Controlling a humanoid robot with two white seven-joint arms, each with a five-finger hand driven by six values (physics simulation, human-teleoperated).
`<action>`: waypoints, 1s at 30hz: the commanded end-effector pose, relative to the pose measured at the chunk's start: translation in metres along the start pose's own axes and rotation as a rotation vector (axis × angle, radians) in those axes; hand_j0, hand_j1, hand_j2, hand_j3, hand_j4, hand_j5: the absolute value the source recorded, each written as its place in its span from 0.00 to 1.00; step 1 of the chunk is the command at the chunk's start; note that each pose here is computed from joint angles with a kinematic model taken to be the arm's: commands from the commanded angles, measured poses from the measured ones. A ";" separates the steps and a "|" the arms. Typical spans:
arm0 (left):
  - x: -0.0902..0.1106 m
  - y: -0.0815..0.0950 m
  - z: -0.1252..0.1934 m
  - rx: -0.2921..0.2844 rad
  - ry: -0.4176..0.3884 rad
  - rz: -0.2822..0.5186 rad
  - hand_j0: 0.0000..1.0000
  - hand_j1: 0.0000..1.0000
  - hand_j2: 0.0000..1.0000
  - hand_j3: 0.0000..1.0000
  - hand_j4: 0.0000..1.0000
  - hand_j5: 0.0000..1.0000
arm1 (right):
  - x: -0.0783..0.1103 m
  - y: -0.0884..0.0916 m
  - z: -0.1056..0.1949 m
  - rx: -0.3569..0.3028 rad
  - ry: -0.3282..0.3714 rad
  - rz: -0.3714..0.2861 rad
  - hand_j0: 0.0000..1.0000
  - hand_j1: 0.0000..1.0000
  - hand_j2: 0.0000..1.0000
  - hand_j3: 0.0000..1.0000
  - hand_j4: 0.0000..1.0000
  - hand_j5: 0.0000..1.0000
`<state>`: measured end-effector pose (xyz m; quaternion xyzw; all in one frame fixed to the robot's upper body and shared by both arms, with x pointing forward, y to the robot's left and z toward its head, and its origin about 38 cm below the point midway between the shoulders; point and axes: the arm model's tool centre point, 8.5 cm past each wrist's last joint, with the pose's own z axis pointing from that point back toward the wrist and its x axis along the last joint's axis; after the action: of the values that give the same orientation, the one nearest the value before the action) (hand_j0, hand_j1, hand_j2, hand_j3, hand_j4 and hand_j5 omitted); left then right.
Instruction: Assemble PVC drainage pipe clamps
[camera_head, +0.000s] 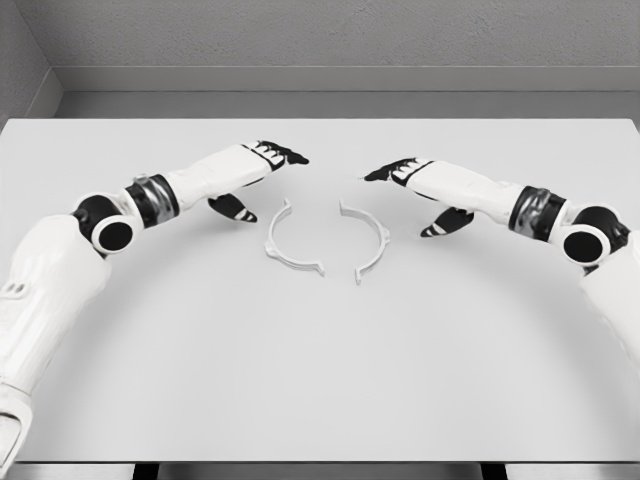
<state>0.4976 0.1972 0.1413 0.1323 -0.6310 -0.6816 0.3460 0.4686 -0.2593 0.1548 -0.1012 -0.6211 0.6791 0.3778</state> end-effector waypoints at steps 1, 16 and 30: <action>0.001 0.000 -0.002 0.005 -0.003 0.009 1.00 1.00 1.00 1.00 1.00 1.00 | -0.015 -0.021 0.024 -0.065 0.043 -0.009 1.00 1.00 1.00 1.00 1.00 1.00; 0.010 -0.006 -0.010 -0.005 -0.020 0.008 1.00 1.00 1.00 1.00 1.00 1.00 | -0.003 -0.029 0.042 -0.108 0.013 0.006 1.00 1.00 1.00 1.00 1.00 1.00; 0.021 -0.009 -0.022 -0.014 -0.044 0.001 1.00 1.00 1.00 1.00 1.00 1.00 | 0.001 -0.016 0.034 -0.075 -0.004 -0.005 1.00 1.00 1.00 1.00 1.00 1.00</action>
<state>0.4934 0.1692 0.1337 0.1177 -0.6307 -0.6911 0.3327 0.4539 -0.2875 0.1791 -0.1171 -0.6467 0.6551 0.3728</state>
